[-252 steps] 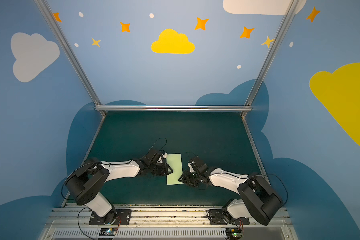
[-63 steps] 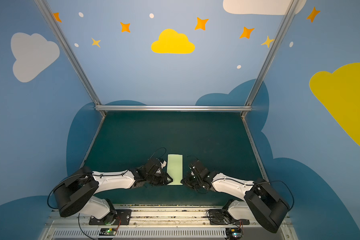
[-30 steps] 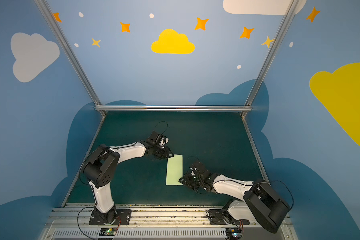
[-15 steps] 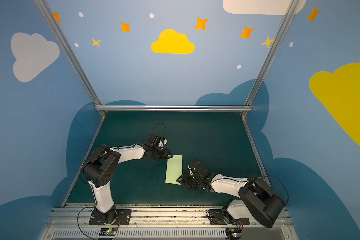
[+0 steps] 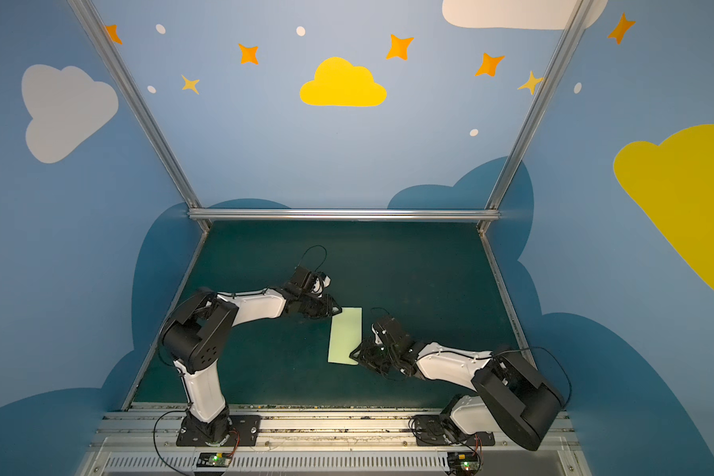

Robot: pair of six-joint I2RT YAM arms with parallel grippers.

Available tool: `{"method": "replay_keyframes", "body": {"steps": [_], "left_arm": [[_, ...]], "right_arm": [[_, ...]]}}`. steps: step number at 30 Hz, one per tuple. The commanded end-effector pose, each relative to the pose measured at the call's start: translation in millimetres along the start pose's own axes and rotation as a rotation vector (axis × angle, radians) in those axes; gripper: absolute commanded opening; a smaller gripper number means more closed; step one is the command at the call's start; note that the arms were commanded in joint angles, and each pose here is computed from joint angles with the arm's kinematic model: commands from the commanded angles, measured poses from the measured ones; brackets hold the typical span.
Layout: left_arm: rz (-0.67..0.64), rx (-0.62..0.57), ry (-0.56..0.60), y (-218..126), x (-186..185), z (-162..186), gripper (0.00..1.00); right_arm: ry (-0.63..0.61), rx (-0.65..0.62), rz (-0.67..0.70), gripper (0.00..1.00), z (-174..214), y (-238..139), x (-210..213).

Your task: Fold a paper plane with a square sheet of paper (fold left side to right side)

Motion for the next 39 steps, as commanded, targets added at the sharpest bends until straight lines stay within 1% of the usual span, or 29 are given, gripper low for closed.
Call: {"method": "replay_keyframes", "body": {"steps": [1,10,18,28,33,39], "left_arm": [[-0.114,0.075,-0.057,7.4,34.6,23.5,0.40],[-0.118,0.075,-0.058,7.1,36.8,25.1,0.40],[-0.111,0.076,-0.055,7.5,35.3,24.9,0.40],[-0.108,0.082,-0.057,9.8,36.1,25.4,0.40],[-0.106,0.081,-0.059,9.8,35.8,25.4,0.40],[-0.109,0.083,-0.059,9.6,36.6,26.1,0.40]], "right_arm": [[-0.030,-0.012,-0.005,0.40,-8.7,-3.3,7.6],[-0.062,-0.024,-0.034,0.40,-23.1,-2.2,17.0],[-0.066,-0.017,-0.032,0.41,-28.4,2.5,13.1],[-0.247,-0.064,-0.068,0.44,-40.1,-4.1,26.8],[-0.280,-0.075,-0.083,0.44,-46.6,-5.1,28.9],[-0.262,-0.056,-0.085,0.42,-48.3,-2.7,24.1]]}}
Point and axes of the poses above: each gripper's point midway between its finger pads, its own y axis out along the fingers, its own x axis along the line the jaws close on, z = x × y, the point moved 3 cm from there along -y, back along the fingers, and after that the axes turned 14 degrees about -y, right-handed, at the moved point
